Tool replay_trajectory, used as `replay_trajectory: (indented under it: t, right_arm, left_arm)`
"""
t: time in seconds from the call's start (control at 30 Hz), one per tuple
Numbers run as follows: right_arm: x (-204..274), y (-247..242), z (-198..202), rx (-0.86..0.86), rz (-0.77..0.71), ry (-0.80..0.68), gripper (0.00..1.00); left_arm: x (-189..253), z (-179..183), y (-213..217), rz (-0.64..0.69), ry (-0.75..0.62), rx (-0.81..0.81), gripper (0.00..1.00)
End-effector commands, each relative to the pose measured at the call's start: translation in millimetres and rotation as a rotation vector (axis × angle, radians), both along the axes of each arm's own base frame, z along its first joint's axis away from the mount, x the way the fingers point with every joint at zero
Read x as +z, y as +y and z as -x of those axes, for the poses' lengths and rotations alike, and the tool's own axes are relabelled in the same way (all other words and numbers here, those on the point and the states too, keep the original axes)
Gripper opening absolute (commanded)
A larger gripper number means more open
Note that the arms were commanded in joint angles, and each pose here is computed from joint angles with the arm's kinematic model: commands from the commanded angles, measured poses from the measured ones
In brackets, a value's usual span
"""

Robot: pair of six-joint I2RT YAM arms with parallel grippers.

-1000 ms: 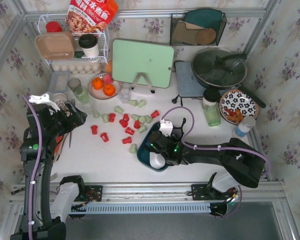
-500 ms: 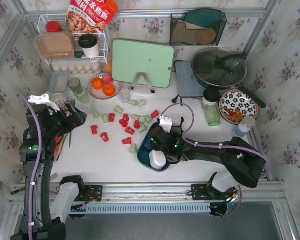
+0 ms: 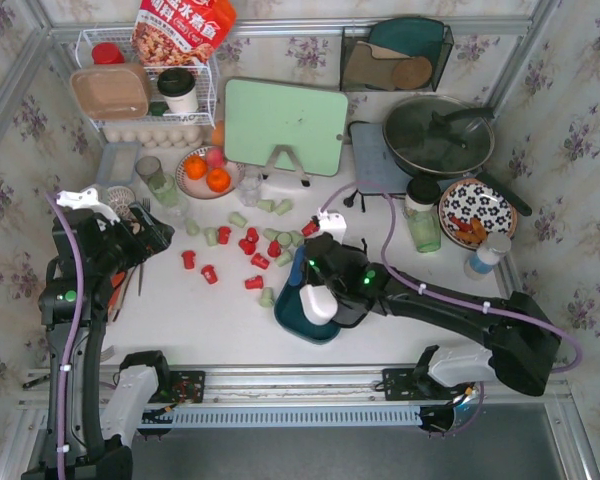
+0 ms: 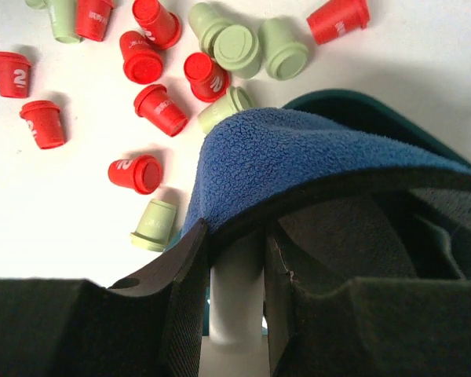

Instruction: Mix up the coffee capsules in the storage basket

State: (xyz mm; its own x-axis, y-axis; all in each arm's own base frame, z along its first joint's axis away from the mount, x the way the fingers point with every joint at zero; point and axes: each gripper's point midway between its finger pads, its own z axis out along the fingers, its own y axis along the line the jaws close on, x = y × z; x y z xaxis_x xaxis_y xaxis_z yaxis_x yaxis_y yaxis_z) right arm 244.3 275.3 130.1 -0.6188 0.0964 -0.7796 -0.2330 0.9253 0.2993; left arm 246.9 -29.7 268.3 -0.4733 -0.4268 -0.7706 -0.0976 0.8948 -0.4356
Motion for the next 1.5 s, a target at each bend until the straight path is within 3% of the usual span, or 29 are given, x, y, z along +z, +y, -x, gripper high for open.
replay_trajectory:
  t: [0.0, 0.1, 0.23, 0.33, 0.47, 0.6, 0.7, 0.8, 0.97, 1.07, 1.2, 1.3, 1.37, 1.4, 1.47]
  right_arm:
    - [0, -16, -2, 0.045, 0.221, 0.011, 0.22]
    - [-20, -37, -1, 0.043, 0.408, 0.060, 0.22]
    - [-27, -64, 2, 0.019, 0.540, 0.077, 0.21]
    - [-29, -81, 3, 0.008, 0.603, 0.096, 0.31]
    - [-33, -92, 5, 0.021, 0.624, 0.126, 0.35]
    - [-43, -99, 14, 0.040, 0.643, 0.170, 0.59]
    - [-46, -100, 19, 0.043, 0.636, 0.194, 0.63]
    - [-44, -100, 21, 0.033, 0.600, 0.195, 0.62]
    - [-43, -98, 27, 0.031, 0.527, 0.200, 0.52]
    - [-42, -101, 29, 0.003, 0.481, 0.190, 0.34]
    - [-38, -109, 32, -0.048, 0.449, 0.179, 0.31]
    - [-26, -117, 29, -0.095, 0.429, 0.144, 0.21]
    - [-18, -119, 29, -0.111, 0.408, 0.125, 0.24]
    - [-16, -121, 30, -0.118, 0.402, 0.123, 0.33]
    - [-13, -123, 31, -0.124, 0.396, 0.122, 0.41]
  left_arm:
    - [6, -4, -1, 0.006, -0.031, -0.006, 1.00]
    - [6, -4, -5, 0.016, -0.030, -0.026, 1.00]
    - [-2, 0, -28, 0.084, -0.010, -0.142, 0.97]
    - [-9, 5, -42, 0.100, 0.009, -0.200, 0.93]
    - [-11, 12, -50, 0.046, -0.005, -0.209, 0.93]
    - [-11, 16, -58, 0.010, -0.015, -0.223, 0.94]
    - [-18, 16, -63, -0.011, 0.003, -0.235, 0.94]
    - [-24, 15, -72, -0.017, 0.014, -0.266, 0.94]
    - [-33, 16, -87, -0.031, 0.021, -0.306, 0.93]
    - [-36, 15, -94, -0.043, 0.015, -0.326, 0.93]
    - [-37, 15, -103, -0.060, 0.009, -0.347, 0.93]
    - [-38, 15, -108, -0.080, 0.006, -0.366, 0.93]
    - [-40, 15, -113, -0.091, 0.005, -0.384, 0.93]
    - [-40, 16, -117, -0.097, 0.002, -0.398, 0.93]
    - [-42, 17, -122, -0.111, -0.001, -0.422, 0.93]
